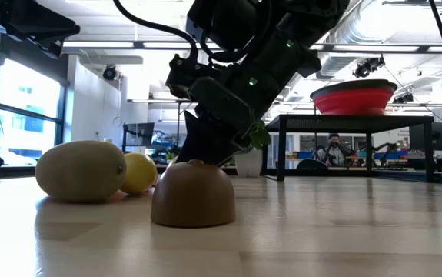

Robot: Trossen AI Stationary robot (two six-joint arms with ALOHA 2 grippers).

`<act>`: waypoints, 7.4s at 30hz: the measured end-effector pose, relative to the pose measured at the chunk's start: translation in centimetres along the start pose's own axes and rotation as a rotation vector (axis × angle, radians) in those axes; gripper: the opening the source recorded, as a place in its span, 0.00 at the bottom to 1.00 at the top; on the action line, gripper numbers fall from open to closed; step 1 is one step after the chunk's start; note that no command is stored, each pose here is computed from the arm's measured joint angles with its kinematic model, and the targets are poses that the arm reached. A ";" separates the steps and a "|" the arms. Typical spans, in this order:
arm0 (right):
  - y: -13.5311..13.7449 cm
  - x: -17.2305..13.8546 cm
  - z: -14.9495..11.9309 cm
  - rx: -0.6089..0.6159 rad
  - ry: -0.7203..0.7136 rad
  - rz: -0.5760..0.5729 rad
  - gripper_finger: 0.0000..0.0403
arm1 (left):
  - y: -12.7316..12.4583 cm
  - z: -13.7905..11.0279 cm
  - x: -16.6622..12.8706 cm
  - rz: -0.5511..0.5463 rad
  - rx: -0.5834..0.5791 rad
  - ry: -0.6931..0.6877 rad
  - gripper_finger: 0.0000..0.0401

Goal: Pick & Place Fruit
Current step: Put the yellow lemon into the red strainer bowl, then put the black knife on the shelf

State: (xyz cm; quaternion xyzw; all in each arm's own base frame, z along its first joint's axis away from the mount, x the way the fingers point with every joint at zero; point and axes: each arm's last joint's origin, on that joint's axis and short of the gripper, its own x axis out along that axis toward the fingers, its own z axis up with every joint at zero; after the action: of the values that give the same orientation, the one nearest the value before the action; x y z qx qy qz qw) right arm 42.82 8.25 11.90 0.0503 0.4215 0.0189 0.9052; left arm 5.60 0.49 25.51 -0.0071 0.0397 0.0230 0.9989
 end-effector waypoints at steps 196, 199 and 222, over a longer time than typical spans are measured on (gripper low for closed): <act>-14.5 -33.1 3.8 0.423 -0.321 -0.771 0.30 | 0.0 0.3 0.0 0.000 -0.075 -0.027 0.13; -12.6 -32.0 4.1 0.461 -0.359 -0.698 0.23 | 0.0 0.3 0.0 0.000 -0.100 -0.026 0.13; -4.8 -25.0 3.0 0.124 -0.644 -0.181 0.02 | 0.0 0.2 0.0 0.012 -0.102 -0.027 0.13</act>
State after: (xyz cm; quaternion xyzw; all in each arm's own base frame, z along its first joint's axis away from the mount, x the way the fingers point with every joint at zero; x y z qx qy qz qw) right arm 29.01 1.34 32.30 0.0712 0.1170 -0.1041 0.9851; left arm 5.61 0.53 25.76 -0.0575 0.0252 0.0313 0.9975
